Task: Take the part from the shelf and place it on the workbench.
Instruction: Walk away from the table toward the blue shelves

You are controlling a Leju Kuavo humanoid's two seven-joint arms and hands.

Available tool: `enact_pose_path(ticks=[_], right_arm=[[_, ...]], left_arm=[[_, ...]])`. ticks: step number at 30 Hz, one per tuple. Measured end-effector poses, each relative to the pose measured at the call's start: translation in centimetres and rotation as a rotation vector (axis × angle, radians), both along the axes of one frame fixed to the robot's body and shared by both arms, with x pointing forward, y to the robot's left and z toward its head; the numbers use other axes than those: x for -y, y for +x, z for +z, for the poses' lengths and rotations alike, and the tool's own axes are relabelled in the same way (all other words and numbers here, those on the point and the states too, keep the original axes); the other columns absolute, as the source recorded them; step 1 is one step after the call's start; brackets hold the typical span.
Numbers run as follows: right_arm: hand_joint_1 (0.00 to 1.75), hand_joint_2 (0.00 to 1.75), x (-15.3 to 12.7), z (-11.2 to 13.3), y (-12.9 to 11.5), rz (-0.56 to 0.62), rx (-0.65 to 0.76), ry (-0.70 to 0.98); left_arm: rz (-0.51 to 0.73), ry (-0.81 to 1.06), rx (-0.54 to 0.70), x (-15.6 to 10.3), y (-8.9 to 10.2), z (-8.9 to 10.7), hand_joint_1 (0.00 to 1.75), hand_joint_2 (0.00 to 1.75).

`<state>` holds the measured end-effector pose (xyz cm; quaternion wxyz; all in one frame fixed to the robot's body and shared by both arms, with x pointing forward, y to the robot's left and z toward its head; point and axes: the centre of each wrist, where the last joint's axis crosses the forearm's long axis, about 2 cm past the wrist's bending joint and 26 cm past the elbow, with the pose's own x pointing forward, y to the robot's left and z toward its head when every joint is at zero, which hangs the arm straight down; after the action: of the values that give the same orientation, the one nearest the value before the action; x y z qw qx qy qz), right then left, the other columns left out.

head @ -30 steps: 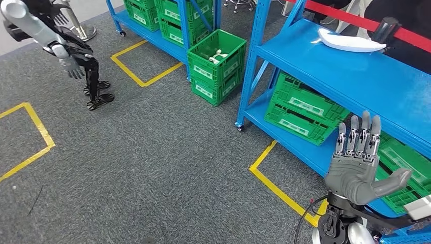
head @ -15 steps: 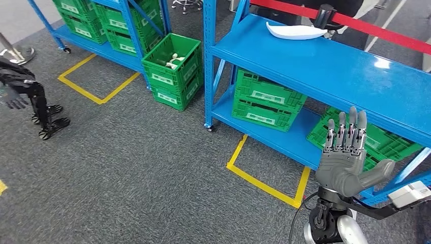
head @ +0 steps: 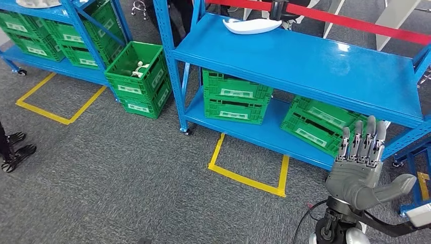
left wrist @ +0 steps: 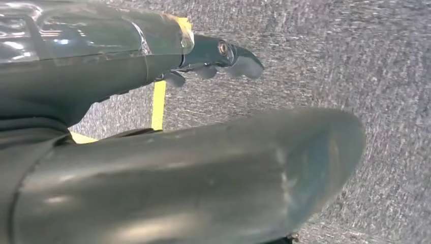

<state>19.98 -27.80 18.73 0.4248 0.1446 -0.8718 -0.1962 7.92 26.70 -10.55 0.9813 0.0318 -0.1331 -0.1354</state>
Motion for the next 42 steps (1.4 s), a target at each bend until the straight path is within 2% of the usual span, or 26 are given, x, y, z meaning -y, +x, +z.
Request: enact_pose_path(ticks=[9, 17, 21, 27, 30, 42], right_arm=[[0.00, 0.00, -0.1, 0.3, 0.0, -0.004, 0.014, 0.003], [0.00, 0.00, -0.2, 0.5, -0.5, -0.003, 0.024, 0.058], [0.00, 0.00, -0.4, 0.3, -0.3, 0.038, 0.067, 0.124], [0.00, 0.00, -0.3, -0.5, -0.2, 0.066, 0.056, 0.158], [0.00, 0.00, -0.2, -0.7, -0.1, 0.064, 0.050, 0.155], [0.00, 0.00, 0.7, -1.5, 0.3, 0.018, -0.001, 0.112]], left_arm=[[-0.012, 0.005, -0.015, -0.3, -0.2, 0.0, 0.00, 0.00], [-0.033, 0.055, -0.054, -1.9, -0.3, -0.1, 0.00, 0.00], [0.032, 0.109, -0.018, -3.4, -0.4, -0.1, 0.00, 0.00], [0.111, 0.154, 0.025, -6.0, 0.1, 0.1, 0.00, 0.00], [0.121, 0.148, 0.018, -5.9, 0.6, 0.2, 0.00, 0.00], [0.107, 0.097, 0.021, -4.4, 0.2, 0.1, 0.00, 0.00]])
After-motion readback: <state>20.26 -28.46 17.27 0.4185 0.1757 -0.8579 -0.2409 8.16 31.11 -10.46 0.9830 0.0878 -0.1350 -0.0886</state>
